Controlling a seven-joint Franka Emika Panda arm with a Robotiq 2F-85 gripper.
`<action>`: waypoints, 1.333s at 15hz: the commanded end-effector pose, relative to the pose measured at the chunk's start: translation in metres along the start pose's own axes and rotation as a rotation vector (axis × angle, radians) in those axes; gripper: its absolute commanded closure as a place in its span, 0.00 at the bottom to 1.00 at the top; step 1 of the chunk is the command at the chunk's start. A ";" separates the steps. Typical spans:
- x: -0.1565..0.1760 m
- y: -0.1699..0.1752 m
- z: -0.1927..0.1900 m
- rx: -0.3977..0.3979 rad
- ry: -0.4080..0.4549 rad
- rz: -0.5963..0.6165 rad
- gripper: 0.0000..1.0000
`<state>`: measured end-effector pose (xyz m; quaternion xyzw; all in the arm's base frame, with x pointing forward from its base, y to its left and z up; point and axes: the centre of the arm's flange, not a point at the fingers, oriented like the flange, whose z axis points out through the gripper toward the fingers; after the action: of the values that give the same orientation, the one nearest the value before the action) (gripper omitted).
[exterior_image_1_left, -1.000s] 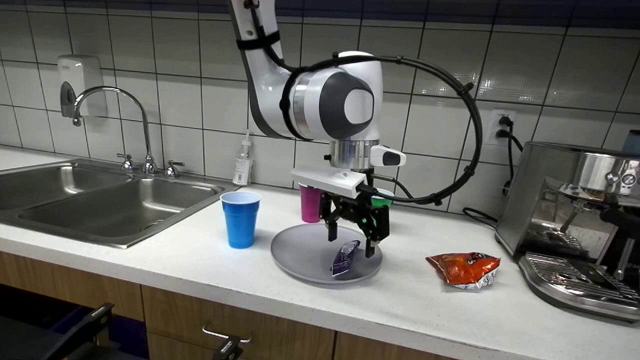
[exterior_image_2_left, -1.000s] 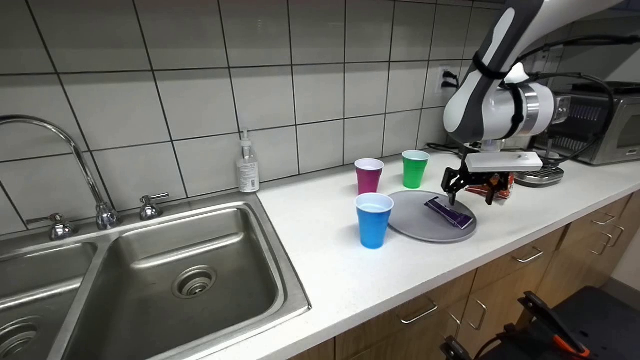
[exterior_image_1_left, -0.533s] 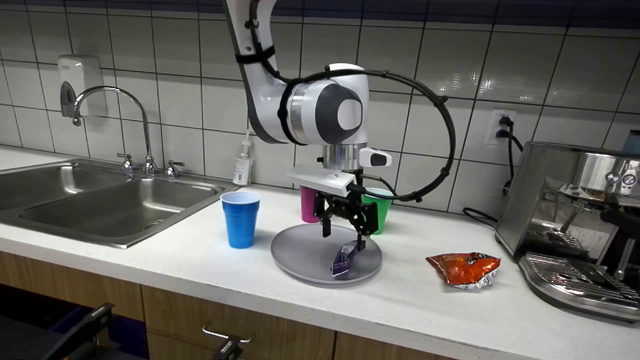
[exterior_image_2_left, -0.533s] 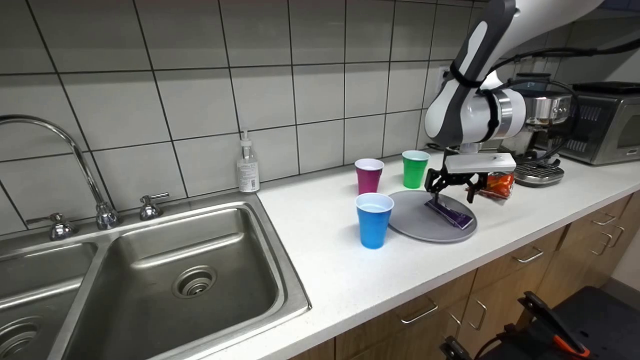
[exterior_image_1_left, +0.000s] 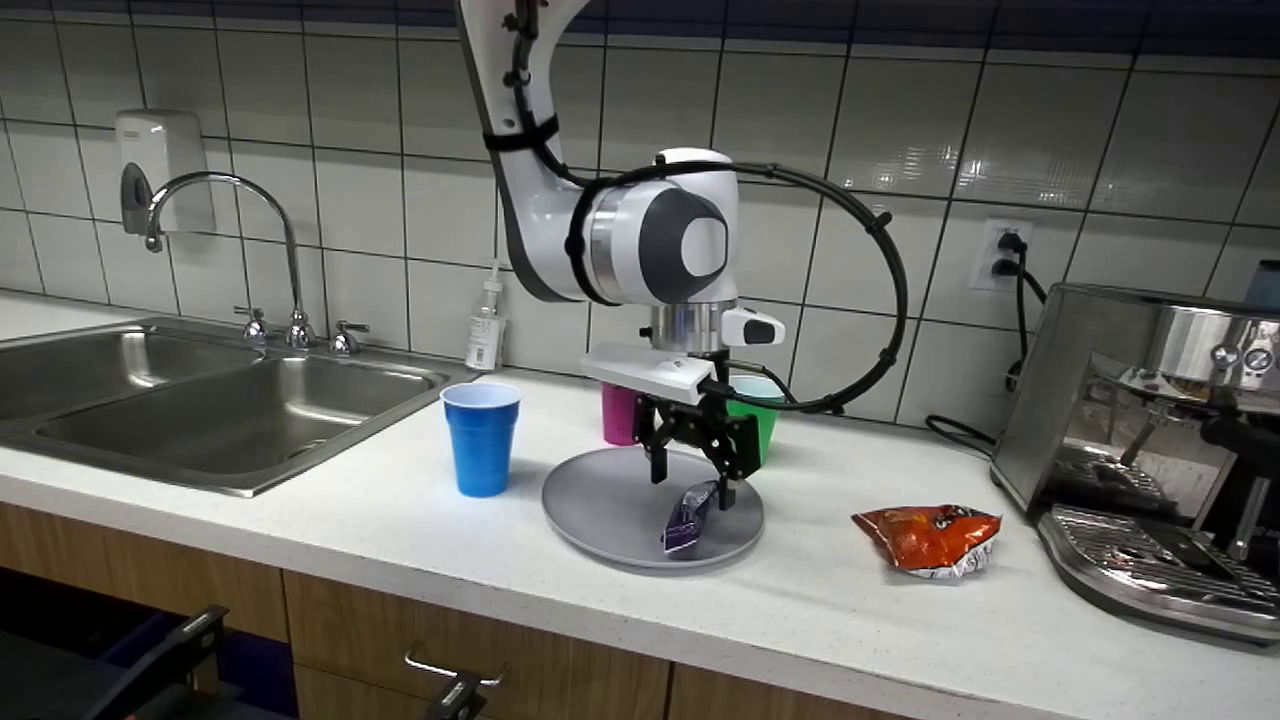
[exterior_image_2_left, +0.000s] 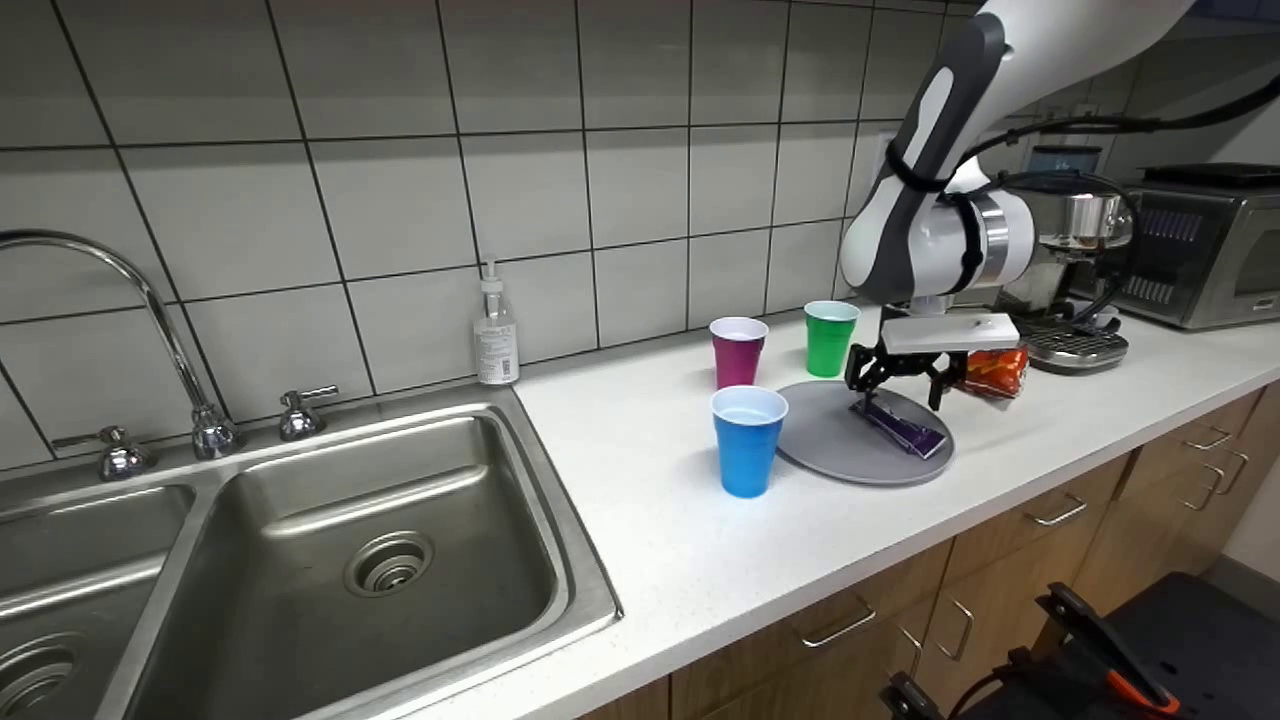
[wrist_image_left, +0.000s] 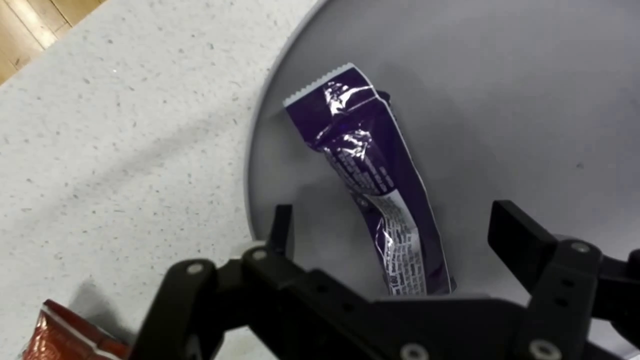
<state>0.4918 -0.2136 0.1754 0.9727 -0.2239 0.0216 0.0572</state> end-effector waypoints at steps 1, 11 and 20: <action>0.008 -0.001 0.003 -0.009 -0.004 0.014 0.00; 0.005 0.004 0.010 -0.006 -0.017 0.019 0.32; 0.003 0.011 0.007 0.001 -0.015 0.031 1.00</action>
<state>0.4893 -0.2191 0.1660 0.9715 -0.2291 0.0139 0.0588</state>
